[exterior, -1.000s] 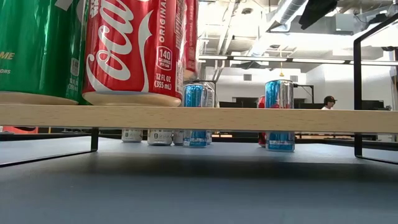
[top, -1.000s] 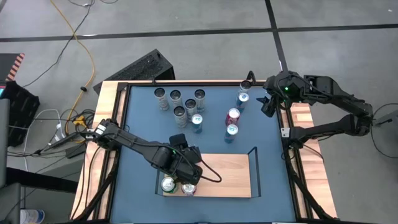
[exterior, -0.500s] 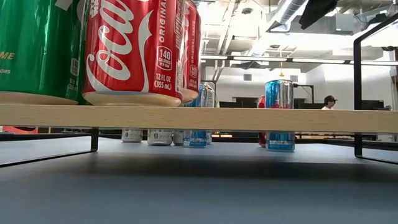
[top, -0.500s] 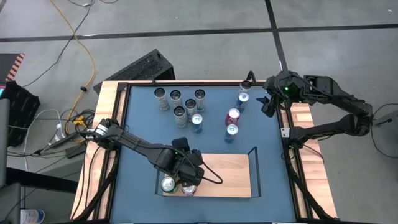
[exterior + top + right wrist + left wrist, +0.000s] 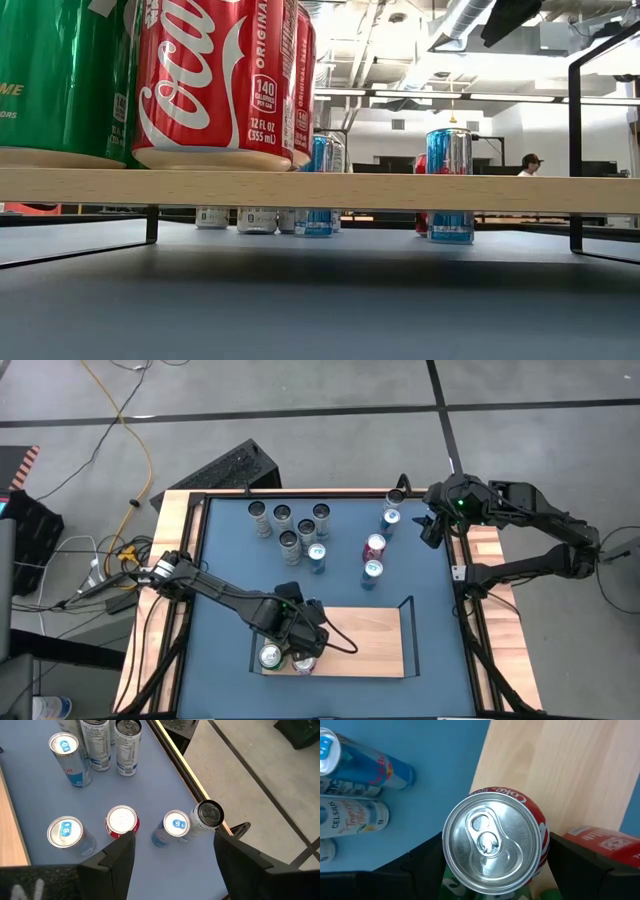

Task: Place canned beverage on shelf
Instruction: Put the top red-white soda can on the shelf aligned with the other red-white soda can

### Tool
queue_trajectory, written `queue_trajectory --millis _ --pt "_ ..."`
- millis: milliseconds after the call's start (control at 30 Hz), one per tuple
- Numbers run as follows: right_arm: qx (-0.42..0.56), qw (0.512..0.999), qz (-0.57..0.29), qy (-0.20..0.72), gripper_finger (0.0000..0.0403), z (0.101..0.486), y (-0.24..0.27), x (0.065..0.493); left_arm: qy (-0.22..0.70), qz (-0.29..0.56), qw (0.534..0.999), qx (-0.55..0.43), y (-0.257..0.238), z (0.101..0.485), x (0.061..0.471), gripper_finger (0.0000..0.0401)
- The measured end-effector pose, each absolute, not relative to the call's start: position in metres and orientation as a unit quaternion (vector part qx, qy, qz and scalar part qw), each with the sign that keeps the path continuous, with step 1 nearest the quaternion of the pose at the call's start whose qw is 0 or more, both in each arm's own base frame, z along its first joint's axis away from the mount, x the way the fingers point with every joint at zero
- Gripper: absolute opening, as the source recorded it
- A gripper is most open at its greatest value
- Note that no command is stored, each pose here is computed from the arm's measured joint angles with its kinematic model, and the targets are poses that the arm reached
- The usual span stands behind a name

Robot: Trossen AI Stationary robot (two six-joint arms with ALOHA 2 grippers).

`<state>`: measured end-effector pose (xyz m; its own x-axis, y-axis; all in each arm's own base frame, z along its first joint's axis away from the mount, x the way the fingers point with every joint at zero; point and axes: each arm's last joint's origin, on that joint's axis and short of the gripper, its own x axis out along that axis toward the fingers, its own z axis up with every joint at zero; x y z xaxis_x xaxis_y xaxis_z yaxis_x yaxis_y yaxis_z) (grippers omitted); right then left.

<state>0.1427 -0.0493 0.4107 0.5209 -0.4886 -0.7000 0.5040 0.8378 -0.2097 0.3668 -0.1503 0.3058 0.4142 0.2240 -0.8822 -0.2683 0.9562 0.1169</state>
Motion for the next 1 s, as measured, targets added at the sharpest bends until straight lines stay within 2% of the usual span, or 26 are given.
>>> queue_trajectory --millis 800,1000 --pt "0.008 0.872 -0.284 0.398 0.0256 0.411 -0.049 0.143 0.528 0.135 0.838 -0.031 -0.160 0.295 0.364 0.0284" --pt "0.008 0.872 -0.284 0.398 0.0256 0.411 -0.049 0.143 0.528 0.131 0.839 -0.033 -0.159 0.298 0.362 0.0296"
